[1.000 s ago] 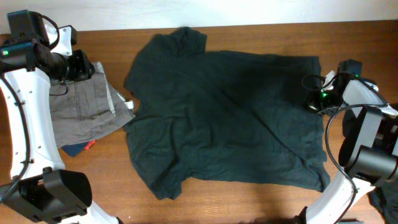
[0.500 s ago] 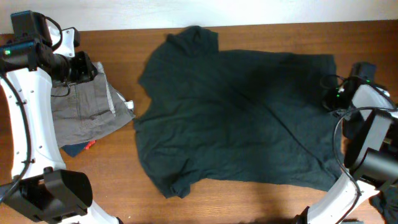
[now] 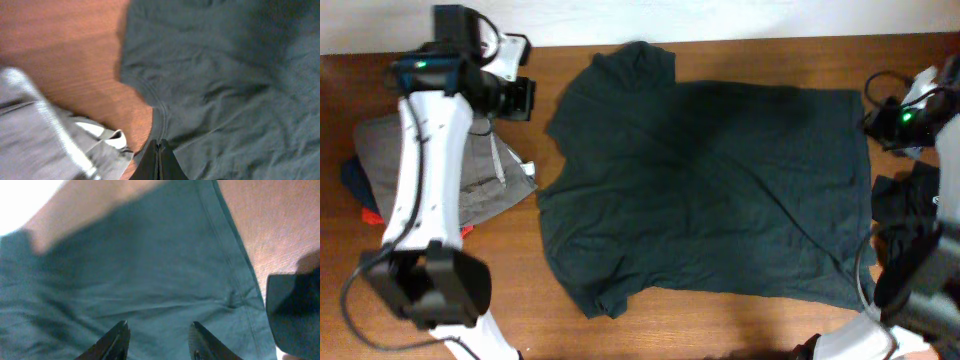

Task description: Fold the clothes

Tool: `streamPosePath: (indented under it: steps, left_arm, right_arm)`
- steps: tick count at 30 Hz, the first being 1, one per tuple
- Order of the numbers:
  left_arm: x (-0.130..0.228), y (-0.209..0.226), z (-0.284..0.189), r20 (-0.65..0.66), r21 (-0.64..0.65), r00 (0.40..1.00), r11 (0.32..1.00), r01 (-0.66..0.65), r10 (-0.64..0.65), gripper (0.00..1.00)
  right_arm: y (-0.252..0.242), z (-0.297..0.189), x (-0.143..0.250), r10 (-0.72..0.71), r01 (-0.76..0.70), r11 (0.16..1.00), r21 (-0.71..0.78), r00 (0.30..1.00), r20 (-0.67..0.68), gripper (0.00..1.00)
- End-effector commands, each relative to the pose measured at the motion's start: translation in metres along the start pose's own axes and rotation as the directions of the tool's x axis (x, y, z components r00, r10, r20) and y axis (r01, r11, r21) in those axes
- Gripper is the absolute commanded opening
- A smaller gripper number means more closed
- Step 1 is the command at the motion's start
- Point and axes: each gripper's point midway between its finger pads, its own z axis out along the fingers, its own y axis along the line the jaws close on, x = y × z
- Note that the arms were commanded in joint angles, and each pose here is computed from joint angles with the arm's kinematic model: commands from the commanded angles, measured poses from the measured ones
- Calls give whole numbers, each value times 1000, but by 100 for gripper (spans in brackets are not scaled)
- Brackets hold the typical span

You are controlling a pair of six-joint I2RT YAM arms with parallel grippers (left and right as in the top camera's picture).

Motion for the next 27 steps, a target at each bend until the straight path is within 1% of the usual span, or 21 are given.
streamPosePath:
  steps: [1,3,5,8,12,13,15,16,18,19,22,23,25,27]
  left_arm:
    - [23,-4,85,-157,75,986,996,-51,62,0]
    - [33,-15,118,-196,140,974,986,-91,118,0]
    - [43,-18,169,-228,155,960,980,-127,161,0]
    - [46,-23,197,-217,182,961,974,-134,173,0]
    - [52,-19,220,-227,178,958,974,-137,176,0]
    - [55,-15,227,-234,162,956,977,-140,176,0]
    - [56,3,242,-245,69,961,991,-117,130,0]
    - [55,17,250,-240,-3,966,995,-97,94,0]
    - [47,37,258,-204,-104,978,993,-57,35,0]
    - [42,45,262,-178,-139,984,989,-51,25,0]
    - [21,55,265,-93,-176,995,983,-54,38,0]
    - [12,58,263,-60,-188,997,981,-53,42,0]
    - [4,62,261,-31,-206,999,978,-24,18,0]
    - [0,66,258,-20,-229,1000,973,5,-10,0]
  right_arm:
    - [37,-67,-6,-48,59,994,-87,991,122,44]
    - [44,-85,-1,-55,70,992,-102,988,142,44]
    - [50,-104,7,-60,77,992,-103,986,158,44]
    - [51,-113,16,-57,72,992,-102,988,146,44]
    - [49,-111,27,-43,53,994,-98,994,104,43]
    - [49,-111,29,-40,49,994,-97,995,94,43]
    - [49,-111,31,-39,47,994,-97,996,85,44]
    - [50,-110,32,-41,49,994,-98,996,81,43]
    - [54,-108,35,-50,58,993,-103,996,73,44]
    - [57,-107,37,-58,64,992,-105,996,66,44]
    - [67,-101,45,-102,106,989,-105,994,43,44]
    - [69,-97,49,-121,123,989,-82,992,30,45]
    - [67,-88,53,-136,136,990,-36,991,5,46]
    - [66,-79,60,-136,135,990,-28,990,-34,46]
